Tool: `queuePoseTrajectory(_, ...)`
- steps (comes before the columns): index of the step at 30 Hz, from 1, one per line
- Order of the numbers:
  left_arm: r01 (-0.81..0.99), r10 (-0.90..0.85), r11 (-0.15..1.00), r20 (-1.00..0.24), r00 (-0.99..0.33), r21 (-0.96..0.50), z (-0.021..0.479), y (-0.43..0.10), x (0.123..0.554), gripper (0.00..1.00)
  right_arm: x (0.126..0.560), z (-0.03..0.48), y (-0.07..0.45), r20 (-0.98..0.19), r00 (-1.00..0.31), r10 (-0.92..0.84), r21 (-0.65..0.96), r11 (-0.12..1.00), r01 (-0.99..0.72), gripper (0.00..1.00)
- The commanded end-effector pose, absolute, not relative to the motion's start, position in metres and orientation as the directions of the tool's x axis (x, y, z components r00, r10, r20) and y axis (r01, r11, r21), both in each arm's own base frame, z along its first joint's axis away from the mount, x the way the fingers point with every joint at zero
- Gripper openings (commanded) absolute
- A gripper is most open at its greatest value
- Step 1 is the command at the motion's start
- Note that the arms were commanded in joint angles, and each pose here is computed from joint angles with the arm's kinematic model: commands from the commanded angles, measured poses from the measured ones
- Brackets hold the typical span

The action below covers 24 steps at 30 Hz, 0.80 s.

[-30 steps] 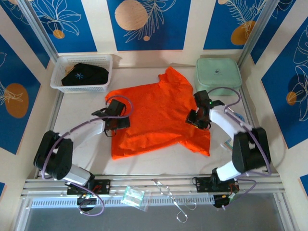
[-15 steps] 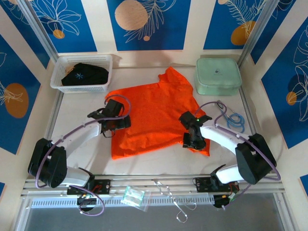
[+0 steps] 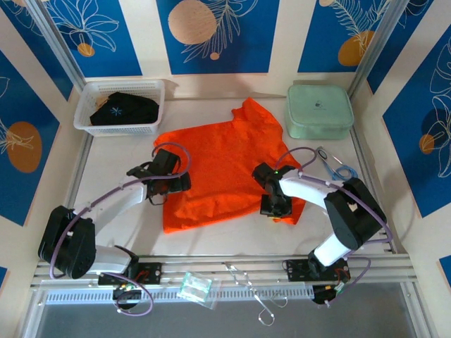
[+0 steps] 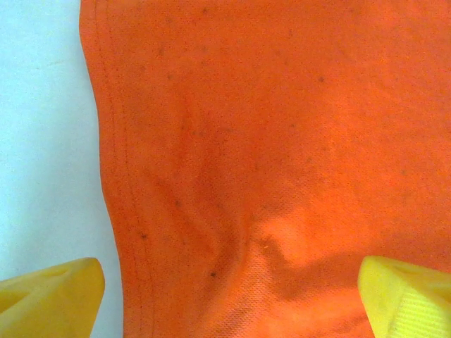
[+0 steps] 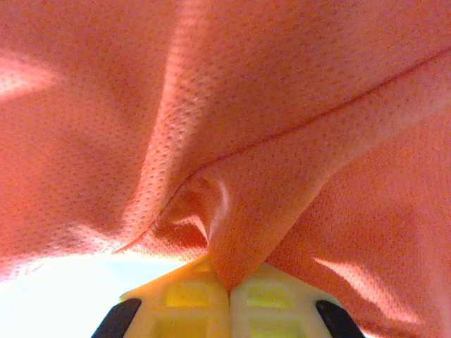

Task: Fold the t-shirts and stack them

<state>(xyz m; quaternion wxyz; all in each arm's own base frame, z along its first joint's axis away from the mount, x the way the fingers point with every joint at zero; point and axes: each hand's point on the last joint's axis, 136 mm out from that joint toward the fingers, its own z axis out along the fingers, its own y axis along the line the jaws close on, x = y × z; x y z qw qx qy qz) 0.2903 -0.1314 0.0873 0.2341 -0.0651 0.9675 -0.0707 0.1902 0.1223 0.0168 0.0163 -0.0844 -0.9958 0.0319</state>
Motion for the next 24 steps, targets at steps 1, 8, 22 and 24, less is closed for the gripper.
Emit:
queuePoseTrajectory(1,-0.078,-0.150,0.981,-0.440,-0.885,-0.177,0.091,-0.135,0.286,0.93,0.188,0.039,0.118,0.029,-0.988,0.152,-0.046,0.988,0.151,0.00)
queuePoseTrajectory(8,-0.071,-0.124,0.988,-0.419,-0.900,-0.140,0.090,-0.130,0.281,0.94,0.193,0.096,0.134,0.053,-0.992,0.111,0.277,0.953,0.122,0.00)
queuePoseTrajectory(22,-0.052,-0.082,0.994,-0.377,-0.923,-0.091,0.081,-0.125,0.274,0.99,0.194,0.087,0.152,0.172,-0.979,0.105,0.428,0.888,0.170,0.80)
queuePoseTrajectory(24,-0.049,-0.079,0.995,-0.376,-0.923,-0.087,0.081,-0.125,0.274,0.99,0.193,0.088,0.145,0.161,-0.978,0.134,0.399,0.897,0.189,0.79)
